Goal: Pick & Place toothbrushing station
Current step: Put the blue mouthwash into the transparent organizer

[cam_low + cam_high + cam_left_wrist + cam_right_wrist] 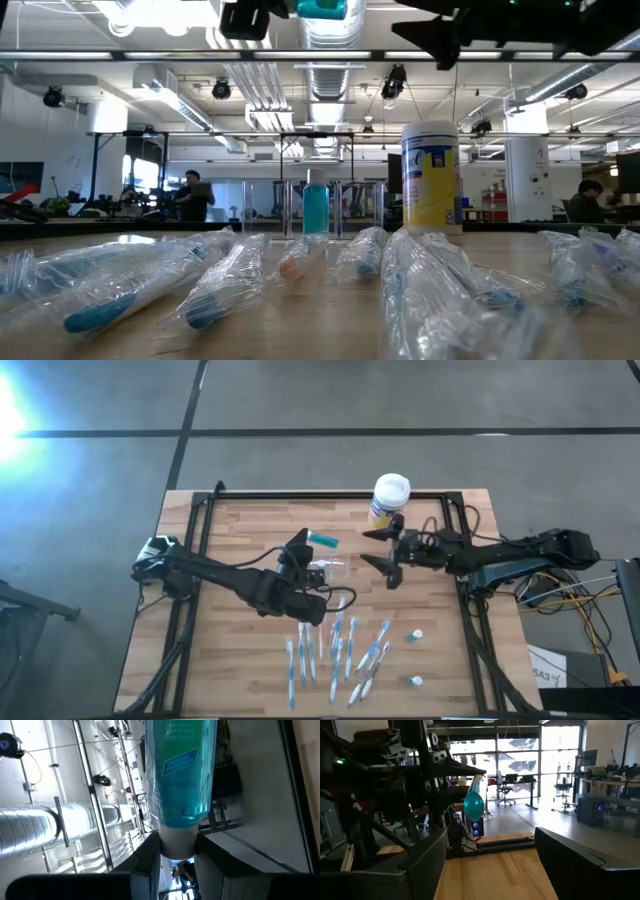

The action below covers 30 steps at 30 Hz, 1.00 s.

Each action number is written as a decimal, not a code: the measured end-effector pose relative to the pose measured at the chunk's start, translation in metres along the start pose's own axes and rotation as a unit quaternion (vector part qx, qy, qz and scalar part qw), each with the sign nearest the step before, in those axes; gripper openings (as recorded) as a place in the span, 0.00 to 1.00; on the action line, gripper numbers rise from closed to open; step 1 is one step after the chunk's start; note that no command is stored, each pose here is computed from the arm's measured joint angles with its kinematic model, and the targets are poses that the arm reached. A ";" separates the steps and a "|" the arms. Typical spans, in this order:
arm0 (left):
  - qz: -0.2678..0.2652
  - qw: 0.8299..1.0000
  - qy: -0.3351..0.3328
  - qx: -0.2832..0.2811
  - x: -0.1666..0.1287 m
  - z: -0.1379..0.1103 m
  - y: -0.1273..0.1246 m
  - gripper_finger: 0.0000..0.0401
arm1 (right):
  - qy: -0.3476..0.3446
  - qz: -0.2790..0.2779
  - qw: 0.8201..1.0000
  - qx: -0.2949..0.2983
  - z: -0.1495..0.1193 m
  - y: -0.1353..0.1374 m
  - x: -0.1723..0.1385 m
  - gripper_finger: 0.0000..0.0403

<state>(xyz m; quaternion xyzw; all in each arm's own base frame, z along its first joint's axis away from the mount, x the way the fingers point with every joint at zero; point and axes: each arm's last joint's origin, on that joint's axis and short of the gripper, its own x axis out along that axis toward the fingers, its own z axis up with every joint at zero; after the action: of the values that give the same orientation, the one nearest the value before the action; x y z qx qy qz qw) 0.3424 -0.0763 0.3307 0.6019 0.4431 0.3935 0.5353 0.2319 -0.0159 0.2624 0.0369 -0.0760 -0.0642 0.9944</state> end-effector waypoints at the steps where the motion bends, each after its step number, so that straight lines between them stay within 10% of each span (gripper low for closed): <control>1: 0.000 1.000 0.001 -0.002 0.000 0.000 0.000 0.22 | 0.001 0.000 1.000 -0.002 0.000 0.000 0.006 0.73; 30: 0.000 1.000 0.003 -0.015 0.002 0.001 -0.001 0.22 | -0.013 0.042 0.999 0.000 0.003 0.008 0.069 0.61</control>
<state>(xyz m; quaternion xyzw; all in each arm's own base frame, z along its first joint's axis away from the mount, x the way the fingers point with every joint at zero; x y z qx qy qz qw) 0.3443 -0.0745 0.3296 0.5923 0.4389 0.4019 0.5432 0.2998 -0.0176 0.2756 0.0327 -0.0904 -0.0224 0.9951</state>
